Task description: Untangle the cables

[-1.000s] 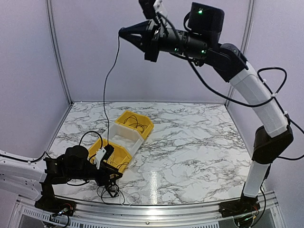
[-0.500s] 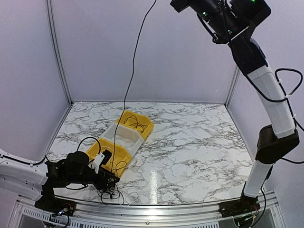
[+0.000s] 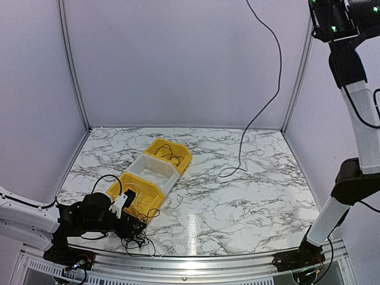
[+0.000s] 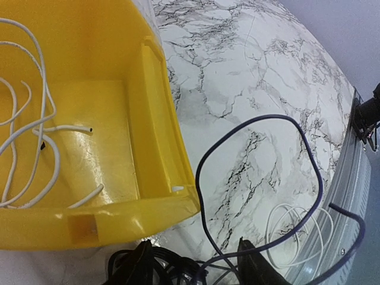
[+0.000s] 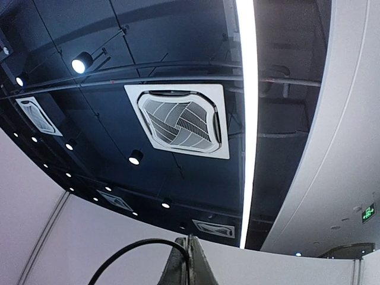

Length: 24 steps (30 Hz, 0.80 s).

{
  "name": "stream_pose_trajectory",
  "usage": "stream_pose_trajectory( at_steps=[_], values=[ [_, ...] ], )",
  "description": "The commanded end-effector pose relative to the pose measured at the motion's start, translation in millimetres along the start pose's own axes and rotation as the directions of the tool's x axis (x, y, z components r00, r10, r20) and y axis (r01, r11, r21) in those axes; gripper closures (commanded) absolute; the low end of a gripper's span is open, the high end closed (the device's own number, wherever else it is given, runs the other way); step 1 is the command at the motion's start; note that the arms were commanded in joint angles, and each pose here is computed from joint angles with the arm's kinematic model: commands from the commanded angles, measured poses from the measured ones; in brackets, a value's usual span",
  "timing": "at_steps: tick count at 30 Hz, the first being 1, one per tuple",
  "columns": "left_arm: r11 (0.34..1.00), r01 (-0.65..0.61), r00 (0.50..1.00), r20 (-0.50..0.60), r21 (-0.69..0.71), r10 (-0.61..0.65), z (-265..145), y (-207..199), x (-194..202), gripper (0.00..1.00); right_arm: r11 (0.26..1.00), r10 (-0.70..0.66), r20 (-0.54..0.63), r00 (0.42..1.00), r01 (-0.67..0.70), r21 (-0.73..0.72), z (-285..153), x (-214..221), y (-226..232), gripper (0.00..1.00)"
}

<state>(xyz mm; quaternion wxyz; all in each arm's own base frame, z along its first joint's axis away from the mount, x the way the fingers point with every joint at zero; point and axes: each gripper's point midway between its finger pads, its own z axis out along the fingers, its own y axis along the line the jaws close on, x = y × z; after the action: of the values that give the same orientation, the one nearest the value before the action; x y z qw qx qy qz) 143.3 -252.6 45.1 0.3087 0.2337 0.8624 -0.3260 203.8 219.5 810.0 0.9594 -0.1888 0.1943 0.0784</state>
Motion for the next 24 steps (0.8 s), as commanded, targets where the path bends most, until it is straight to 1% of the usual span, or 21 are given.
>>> stream_pose_trajectory(
  at_steps=[1,3,4,5,6,8,12,14,16,20,24],
  values=[
    [1.0,0.009,1.0,-0.008,-0.017,-0.009,1.3,1.8,0.0,0.49,0.998,-0.06,-0.083,0.995,0.061,0.015,-9.4,7.9,-12.6,1.0],
    [1.0,0.004,1.0,-0.008,-0.006,-0.004,1.6,-3.3,-5.5,0.5,0.997,-0.064,-0.155,0.986,0.059,-0.04,-17.3,31.9,1.6,1.0],
    [1.0,0.0,1.0,-0.006,0.001,0.0,1.0,-6.3,-8.9,0.5,0.995,-0.072,-0.203,0.977,0.056,-0.083,-24.1,54.4,16.3,1.0],
    [1.0,-0.004,1.0,0.003,0.015,0.004,0.0,-10.8,-13.9,0.49,0.993,-0.08,-0.212,0.974,0.06,-0.101,-28.8,57.9,18.9,1.0],
    [1.0,-0.009,1.0,0.009,0.024,0.009,-1.2,-14.1,-17.6,0.48,0.987,-0.094,-0.242,0.966,0.058,-0.152,-36.4,75.0,35.0,1.0],
    [0.999,-0.02,0.999,0.032,0.043,0.019,-4.8,-22.2,-29.5,0.41,0.974,-0.109,-0.264,0.958,0.05,-0.221,-48.6,91.4,54.8,1.0],
    [0.995,-0.039,0.995,0.094,0.09,0.031,-16.0,-42.2,-59.0,0.3,0.952,-0.108,-0.314,0.943,0.007,-0.307,-68.4,121.3,85.3,1.0],
    [0.993,-0.047,0.99,0.139,0.112,0.032,-24.5,-52.7,-76.8,0.26,0.943,-0.1,-0.332,0.938,-0.018,-0.332,-74.3,133.1,97.5,1.0],
    [0.993,-0.061,0.982,0.185,0.103,0.041,-34.3,-59.8,-97.5,0.23,0.934,-0.088,-0.35,0.933,-0.044,-0.354,-77.7,145.9,109.7,1.0],
    [0.993,-0.085,0.973,0.223,0.08,0.065,-49.3,-65.8,-118.5,0.21,0.924,-0.066,-0.366,0.928,-0.081,-0.373,-76.8,166.6,129.1,1.0],
    [0.997,-0.066,0.955,0.293,0.05,0.048,-65.6,-63.6,-135.5,0.21,0.927,-0.04,-0.389,0.92,-0.111,-0.358,-68.1,187.4,140.9,1.0]
  ],
)
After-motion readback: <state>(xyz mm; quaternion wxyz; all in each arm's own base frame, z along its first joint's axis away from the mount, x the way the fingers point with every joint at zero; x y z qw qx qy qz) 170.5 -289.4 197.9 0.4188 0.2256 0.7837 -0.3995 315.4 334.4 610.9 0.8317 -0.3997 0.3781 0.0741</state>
